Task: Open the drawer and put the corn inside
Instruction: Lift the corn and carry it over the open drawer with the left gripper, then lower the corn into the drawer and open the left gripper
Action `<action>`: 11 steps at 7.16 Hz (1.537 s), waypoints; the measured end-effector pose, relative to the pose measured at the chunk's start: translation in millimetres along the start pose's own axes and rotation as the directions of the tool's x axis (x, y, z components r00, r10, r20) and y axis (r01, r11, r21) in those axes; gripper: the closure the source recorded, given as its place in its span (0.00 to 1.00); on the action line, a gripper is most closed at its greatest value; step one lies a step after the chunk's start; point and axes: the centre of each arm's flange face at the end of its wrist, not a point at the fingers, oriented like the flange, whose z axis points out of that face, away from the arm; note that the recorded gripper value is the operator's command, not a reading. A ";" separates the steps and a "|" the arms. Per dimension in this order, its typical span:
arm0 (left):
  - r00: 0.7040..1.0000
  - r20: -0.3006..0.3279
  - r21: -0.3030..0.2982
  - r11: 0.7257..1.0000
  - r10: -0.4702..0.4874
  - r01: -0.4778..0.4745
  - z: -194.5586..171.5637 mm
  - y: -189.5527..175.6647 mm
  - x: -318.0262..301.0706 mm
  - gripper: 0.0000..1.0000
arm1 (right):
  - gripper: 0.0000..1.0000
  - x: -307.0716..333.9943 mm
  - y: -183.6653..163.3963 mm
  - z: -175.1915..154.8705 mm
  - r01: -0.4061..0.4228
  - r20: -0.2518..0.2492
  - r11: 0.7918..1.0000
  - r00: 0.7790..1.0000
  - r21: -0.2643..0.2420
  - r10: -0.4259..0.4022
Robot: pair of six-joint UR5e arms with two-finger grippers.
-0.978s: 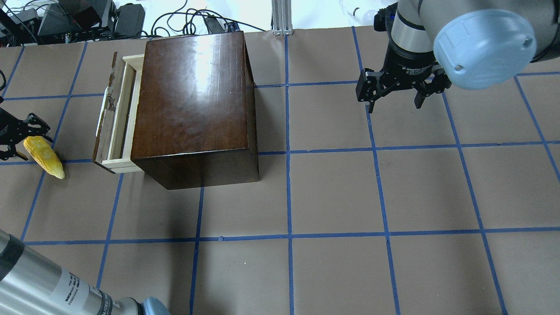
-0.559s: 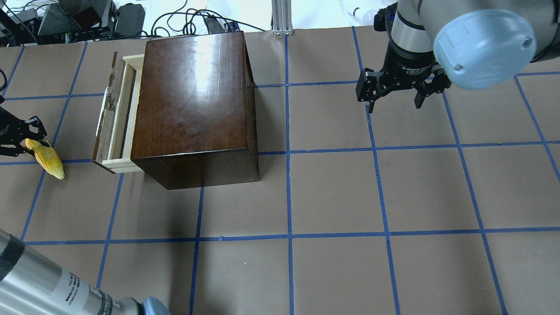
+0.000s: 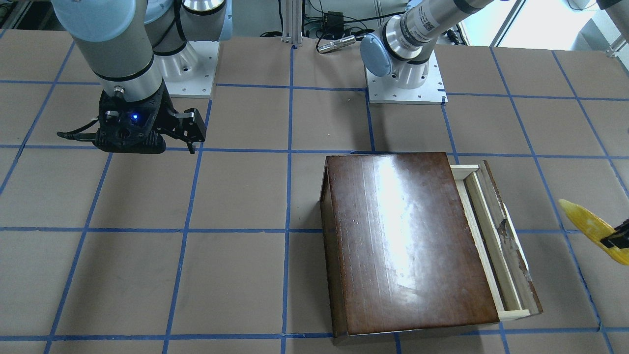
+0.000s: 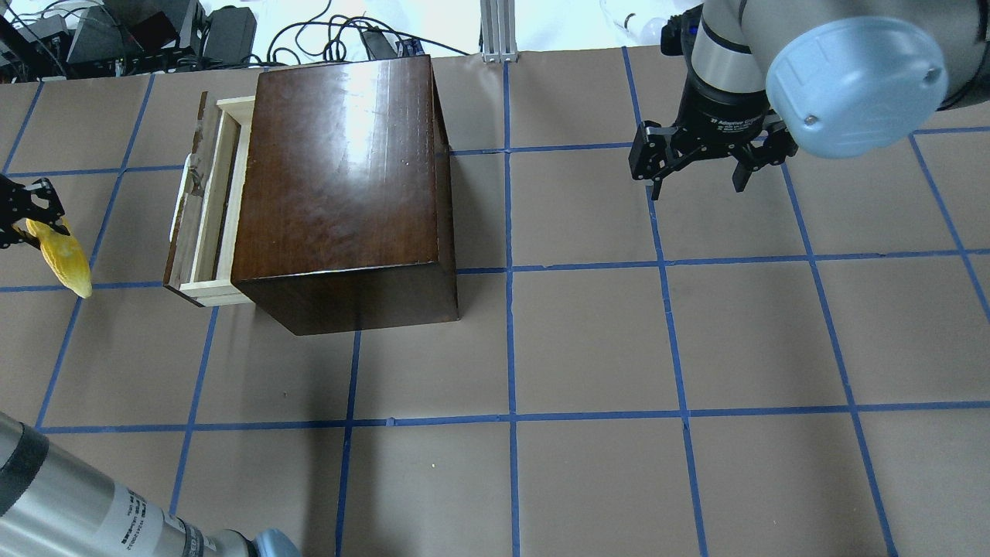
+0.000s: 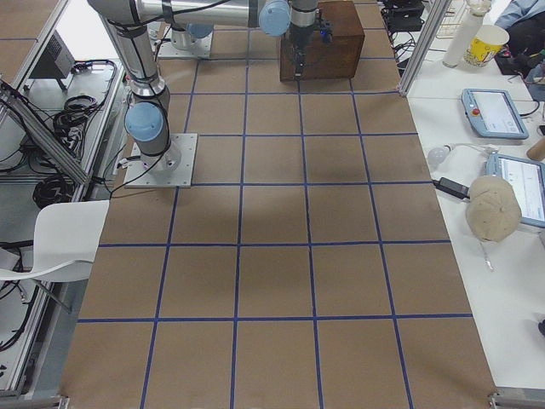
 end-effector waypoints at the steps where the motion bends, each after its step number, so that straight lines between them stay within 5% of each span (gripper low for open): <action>1: 0.998 -0.001 0.008 0.998 0.061 -0.061 -42.5 -0.3 25.0 1.00 | 0.00 0.0 0.2 -0.1 0.000 0.000 1.000 1.000 0.000 0.000; 3: 0.983 -0.003 0.035 0.982 0.183 -0.183 -118.6 19.7 97.1 1.00 | 0.00 -0.1 0.0 0.1 0.000 0.002 1.000 1.000 -0.001 0.000; 5: 0.956 -0.008 0.039 0.956 0.292 -0.292 -151.5 54.1 167.0 1.00 | 0.00 -0.2 -0.1 0.4 0.000 0.001 1.000 1.000 -0.001 0.000; 8: 0.903 -0.045 0.019 0.904 0.427 -0.427 -145.0 96.3 256.5 1.00 | 0.00 -0.1 -0.1 0.4 0.000 0.001 1.000 1.000 -0.001 0.000; 11: 0.861 -0.097 -0.039 0.862 0.500 -0.505 -105.7 114.3 271.7 1.00 | 0.00 -0.1 0.0 0.3 0.000 0.001 1.000 1.000 -0.001 0.000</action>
